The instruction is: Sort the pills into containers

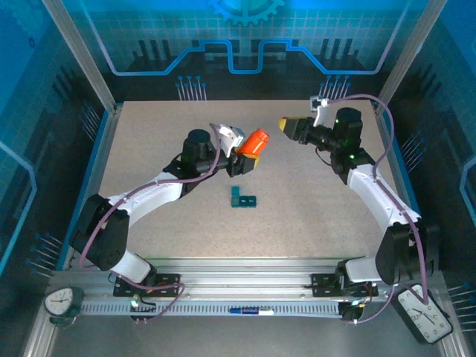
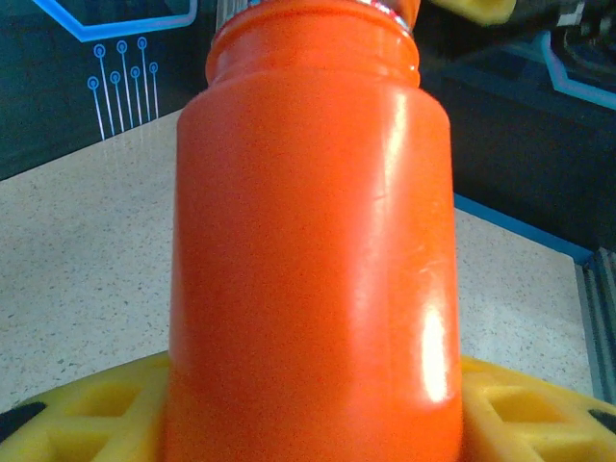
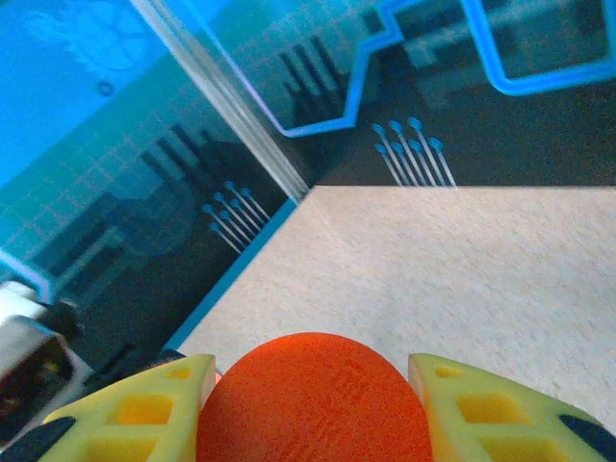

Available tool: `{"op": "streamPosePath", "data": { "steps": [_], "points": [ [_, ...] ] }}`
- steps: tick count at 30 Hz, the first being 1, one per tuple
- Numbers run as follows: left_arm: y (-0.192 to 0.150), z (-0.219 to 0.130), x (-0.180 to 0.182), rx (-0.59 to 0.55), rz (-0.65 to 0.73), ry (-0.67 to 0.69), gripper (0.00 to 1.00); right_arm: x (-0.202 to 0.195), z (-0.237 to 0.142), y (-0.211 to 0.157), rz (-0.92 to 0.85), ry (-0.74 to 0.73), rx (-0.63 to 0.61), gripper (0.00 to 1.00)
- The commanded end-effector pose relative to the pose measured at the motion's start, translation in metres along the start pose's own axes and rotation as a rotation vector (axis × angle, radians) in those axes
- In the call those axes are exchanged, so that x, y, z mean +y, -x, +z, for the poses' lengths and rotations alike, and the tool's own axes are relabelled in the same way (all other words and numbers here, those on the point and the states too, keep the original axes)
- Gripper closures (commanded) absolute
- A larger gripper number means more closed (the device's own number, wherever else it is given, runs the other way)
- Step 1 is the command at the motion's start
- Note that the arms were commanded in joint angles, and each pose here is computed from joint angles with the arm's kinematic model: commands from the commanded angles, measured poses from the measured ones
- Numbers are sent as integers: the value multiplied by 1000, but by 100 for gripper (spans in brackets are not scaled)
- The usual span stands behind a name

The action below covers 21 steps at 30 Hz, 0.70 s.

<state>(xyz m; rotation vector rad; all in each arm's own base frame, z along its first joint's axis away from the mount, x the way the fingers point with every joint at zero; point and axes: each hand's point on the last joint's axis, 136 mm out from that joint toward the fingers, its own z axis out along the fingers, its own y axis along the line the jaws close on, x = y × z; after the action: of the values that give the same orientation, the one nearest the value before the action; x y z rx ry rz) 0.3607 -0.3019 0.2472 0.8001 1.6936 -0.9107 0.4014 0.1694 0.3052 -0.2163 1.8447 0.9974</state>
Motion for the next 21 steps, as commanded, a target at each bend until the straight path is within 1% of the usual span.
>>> {"op": "streamPosePath", "data": {
  "steps": [1, 6, 12, 16, 21],
  "points": [
    [15, -10, -8, -48, 26, -22, 100, -35, -8, -32, 43, -171, 51, 70],
    [17, -13, -10, -60, 36, -22, 100, -80, -21, -96, 110, -403, 163, 71],
    [23, -20, -12, -83, 41, -6, 100, -118, -35, -163, 158, -607, 265, 72],
    [25, -22, -14, -89, 34, -5, 100, -135, -41, -192, 170, -732, 330, 73],
    [22, -26, -13, -93, 32, 11, 100, -146, -47, -214, 179, -828, 377, 74]
  ]
}}
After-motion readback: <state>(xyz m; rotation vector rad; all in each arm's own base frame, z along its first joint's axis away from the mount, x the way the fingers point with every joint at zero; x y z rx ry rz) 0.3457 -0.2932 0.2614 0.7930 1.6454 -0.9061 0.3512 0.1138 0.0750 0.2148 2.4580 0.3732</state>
